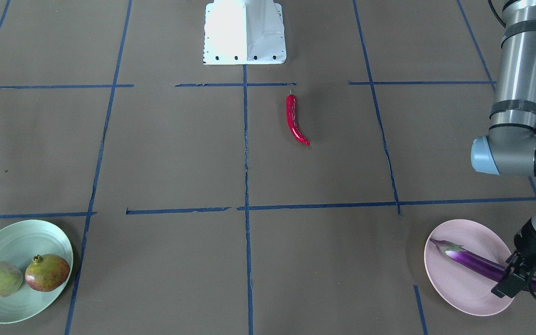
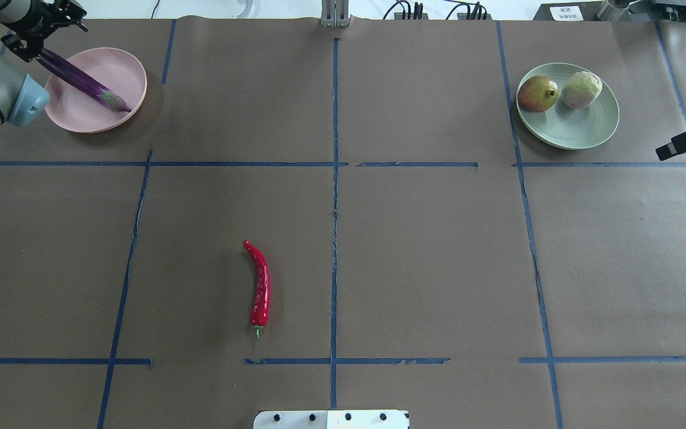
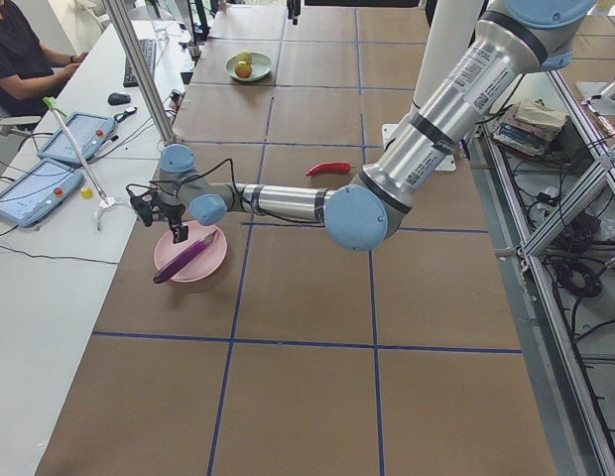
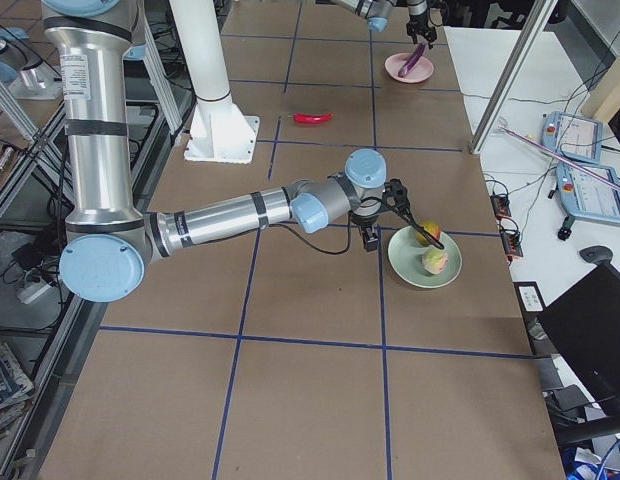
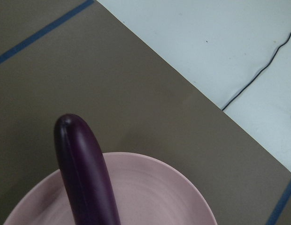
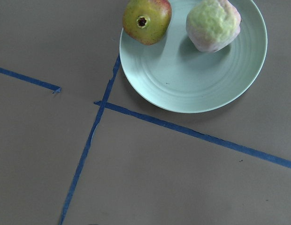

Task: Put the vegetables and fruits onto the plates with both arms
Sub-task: 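Lower the eggplant onto the pink plate and open the left gripper, then move the left gripper down to the red chili pepper and grasp it, then carry the chili pepper with the left gripper onto the pink plate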

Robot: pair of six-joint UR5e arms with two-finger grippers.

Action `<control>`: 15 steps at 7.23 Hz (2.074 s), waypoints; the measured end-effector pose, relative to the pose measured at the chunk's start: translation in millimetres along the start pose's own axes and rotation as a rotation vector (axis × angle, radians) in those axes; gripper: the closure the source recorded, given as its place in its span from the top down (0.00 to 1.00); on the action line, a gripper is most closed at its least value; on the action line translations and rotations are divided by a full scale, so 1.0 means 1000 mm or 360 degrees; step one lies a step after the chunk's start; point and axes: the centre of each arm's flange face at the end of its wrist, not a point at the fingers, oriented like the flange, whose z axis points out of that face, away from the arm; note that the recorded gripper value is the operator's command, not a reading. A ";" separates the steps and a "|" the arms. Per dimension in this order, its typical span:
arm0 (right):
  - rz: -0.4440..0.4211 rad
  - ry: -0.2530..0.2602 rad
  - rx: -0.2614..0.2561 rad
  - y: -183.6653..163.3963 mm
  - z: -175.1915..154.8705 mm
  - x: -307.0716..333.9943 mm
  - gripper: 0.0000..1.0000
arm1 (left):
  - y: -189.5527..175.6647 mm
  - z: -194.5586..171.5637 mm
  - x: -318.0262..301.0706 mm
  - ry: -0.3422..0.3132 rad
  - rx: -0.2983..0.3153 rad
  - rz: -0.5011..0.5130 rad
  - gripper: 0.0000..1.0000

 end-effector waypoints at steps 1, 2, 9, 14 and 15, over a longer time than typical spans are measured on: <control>-0.0001 -0.0001 0.0002 0.000 -0.001 -0.001 1.00 | 0.042 -0.008 0.010 0.0065 -0.0076 0.0032 1.00; -0.0001 -0.0002 0.0003 0.001 -0.002 -0.001 1.00 | 0.103 -0.011 0.020 0.0109 -0.0180 0.0094 1.00; 0.0022 -0.0017 -0.0020 -0.001 0.006 -0.010 1.00 | 0.540 -0.092 0.020 -0.0134 -0.0612 0.0993 1.00; 0.0029 -0.0025 -0.0037 -0.002 0.013 -0.017 1.00 | 0.579 -0.057 -0.004 -0.0274 -0.0623 0.1138 0.06; 0.0027 -0.0026 -0.0042 -0.001 0.015 -0.018 1.00 | 0.579 -0.055 -0.005 -0.0280 -0.0624 0.1140 0.00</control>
